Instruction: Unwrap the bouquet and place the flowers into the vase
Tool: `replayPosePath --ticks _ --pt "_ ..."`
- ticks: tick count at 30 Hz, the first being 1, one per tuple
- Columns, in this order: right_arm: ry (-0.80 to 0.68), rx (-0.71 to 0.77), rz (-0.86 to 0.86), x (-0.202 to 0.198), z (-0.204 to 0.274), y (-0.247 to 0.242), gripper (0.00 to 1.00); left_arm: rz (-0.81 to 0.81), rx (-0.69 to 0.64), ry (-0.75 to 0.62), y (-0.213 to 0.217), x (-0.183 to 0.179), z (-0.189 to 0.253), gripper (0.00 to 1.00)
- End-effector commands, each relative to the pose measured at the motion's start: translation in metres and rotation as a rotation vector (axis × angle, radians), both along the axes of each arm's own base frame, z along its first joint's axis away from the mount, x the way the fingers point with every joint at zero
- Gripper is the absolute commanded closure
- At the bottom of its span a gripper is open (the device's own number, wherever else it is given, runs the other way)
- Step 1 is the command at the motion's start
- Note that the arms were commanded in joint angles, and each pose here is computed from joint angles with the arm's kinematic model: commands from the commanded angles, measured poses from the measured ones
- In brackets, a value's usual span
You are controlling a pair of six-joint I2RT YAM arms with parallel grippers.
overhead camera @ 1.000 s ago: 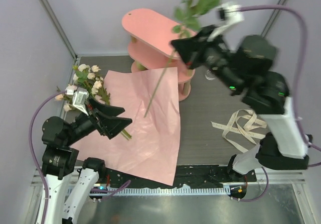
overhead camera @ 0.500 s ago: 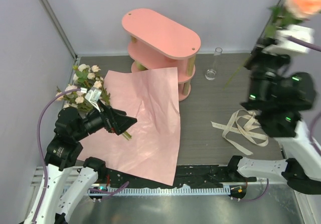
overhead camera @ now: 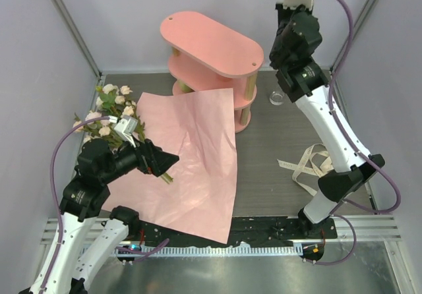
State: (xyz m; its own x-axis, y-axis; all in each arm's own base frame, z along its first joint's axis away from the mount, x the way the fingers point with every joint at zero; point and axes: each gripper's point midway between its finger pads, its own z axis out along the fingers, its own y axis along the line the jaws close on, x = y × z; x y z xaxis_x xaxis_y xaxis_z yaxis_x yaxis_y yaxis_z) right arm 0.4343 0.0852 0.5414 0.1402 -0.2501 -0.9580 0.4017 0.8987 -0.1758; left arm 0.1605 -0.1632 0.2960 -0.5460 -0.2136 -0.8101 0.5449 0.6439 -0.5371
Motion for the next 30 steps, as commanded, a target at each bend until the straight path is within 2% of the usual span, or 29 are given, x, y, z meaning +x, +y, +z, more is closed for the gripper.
replayPosePath --ticks 1,6,18,30 --pt "-0.216 0.112 0.049 -0.009 0.073 -0.018 0.99 0.014 0.033 -0.021 0.003 0.005 -0.004 0.0" --pt "-0.257 0.109 0.063 0.007 0.089 -0.022 0.99 0.021 0.044 -0.019 0.004 0.007 -0.008 0.0" --pt "-0.239 0.134 0.07 0.046 0.067 -0.027 0.99 0.019 0.051 -0.019 0.003 0.009 -0.008 0.0" --pt "-0.195 0.121 0.056 0.056 0.049 -0.035 0.99 0.003 0.035 -0.007 -0.001 0.01 -0.008 0.0"
